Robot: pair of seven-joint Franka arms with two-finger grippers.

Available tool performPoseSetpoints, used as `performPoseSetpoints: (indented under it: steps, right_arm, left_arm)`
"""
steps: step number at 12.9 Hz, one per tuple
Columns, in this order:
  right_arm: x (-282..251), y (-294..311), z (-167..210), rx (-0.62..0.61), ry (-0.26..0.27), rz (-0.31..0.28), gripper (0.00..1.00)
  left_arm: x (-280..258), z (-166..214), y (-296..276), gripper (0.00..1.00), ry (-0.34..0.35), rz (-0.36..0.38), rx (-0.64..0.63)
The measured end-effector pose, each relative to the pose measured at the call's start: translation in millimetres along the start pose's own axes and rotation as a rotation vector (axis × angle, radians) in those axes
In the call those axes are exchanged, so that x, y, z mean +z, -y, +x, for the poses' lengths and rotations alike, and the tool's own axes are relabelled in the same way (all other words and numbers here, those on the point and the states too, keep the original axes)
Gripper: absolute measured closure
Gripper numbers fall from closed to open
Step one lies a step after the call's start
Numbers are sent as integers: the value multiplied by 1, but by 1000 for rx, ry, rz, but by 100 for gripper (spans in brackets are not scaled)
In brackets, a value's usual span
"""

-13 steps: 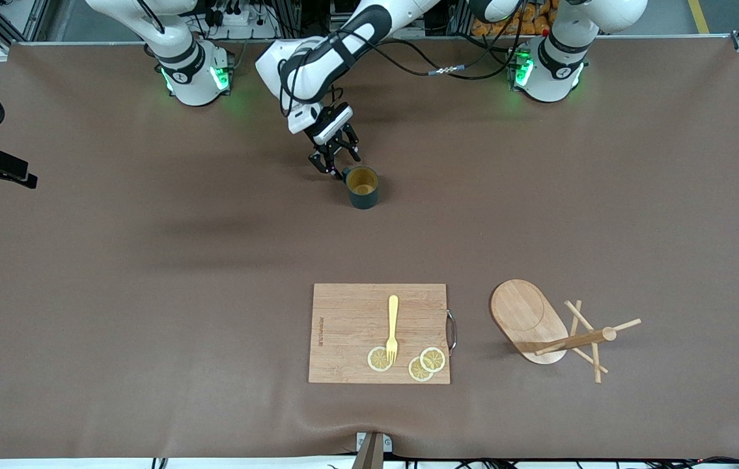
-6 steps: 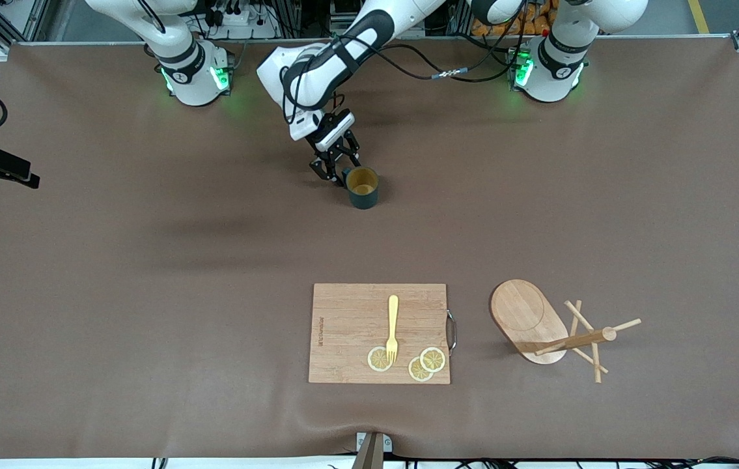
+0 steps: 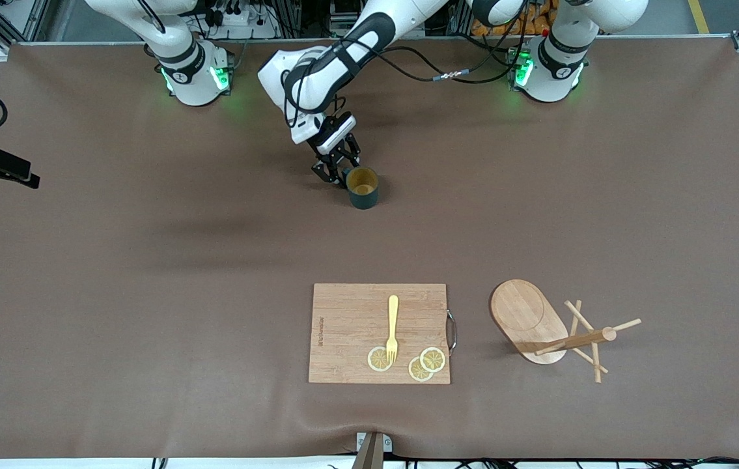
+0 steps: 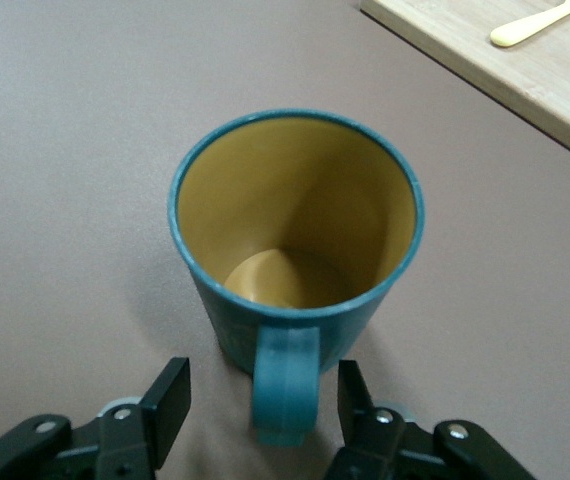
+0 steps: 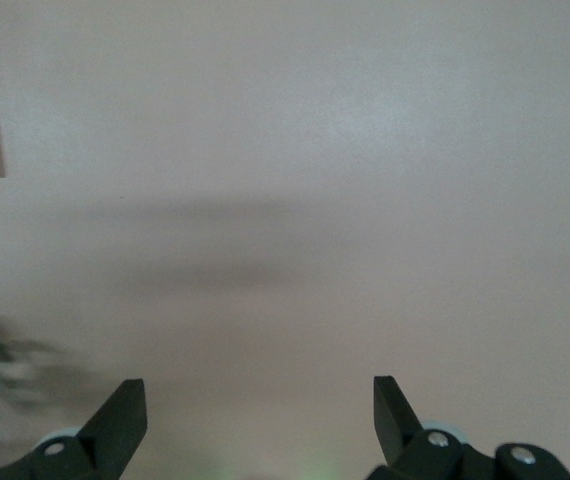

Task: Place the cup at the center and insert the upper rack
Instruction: 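Lower the left gripper over the mug and grasp its handle, then lift the mug by the handle with the left gripper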

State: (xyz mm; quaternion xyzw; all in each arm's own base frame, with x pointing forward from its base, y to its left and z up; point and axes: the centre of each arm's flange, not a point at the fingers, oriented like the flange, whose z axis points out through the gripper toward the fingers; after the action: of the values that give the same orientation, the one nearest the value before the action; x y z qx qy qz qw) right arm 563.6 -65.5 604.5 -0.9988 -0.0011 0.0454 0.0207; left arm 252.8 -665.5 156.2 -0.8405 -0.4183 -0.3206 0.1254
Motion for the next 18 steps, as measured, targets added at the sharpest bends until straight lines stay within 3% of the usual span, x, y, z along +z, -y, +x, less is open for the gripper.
performPoseSetpoints:
  steps: [5, 7, 8, 14, 18]
  right_arm:
    - [0, 0, 0, 0, 0, 0, 0]
    - [0, 0, 0, 0, 0, 0, 0]
    - [0, 0, 0, 0, 0, 0, 0]
    - [0, 1, 0, -1, 1, 0, 0]
    - [1, 1, 0, -1, 2, 0, 0]
  left_arm:
    - [3, 0, -2, 49, 5, -1, -2]
    - [4, 1, -3, 75, 7, -2, -5]
    - [5, 2, -4, 80, 7, -1, -7]
    - [-1, 7, -11, 80, 24, -14, -22]
    - [-35, 27, -24, 80, 60, -55, -59]
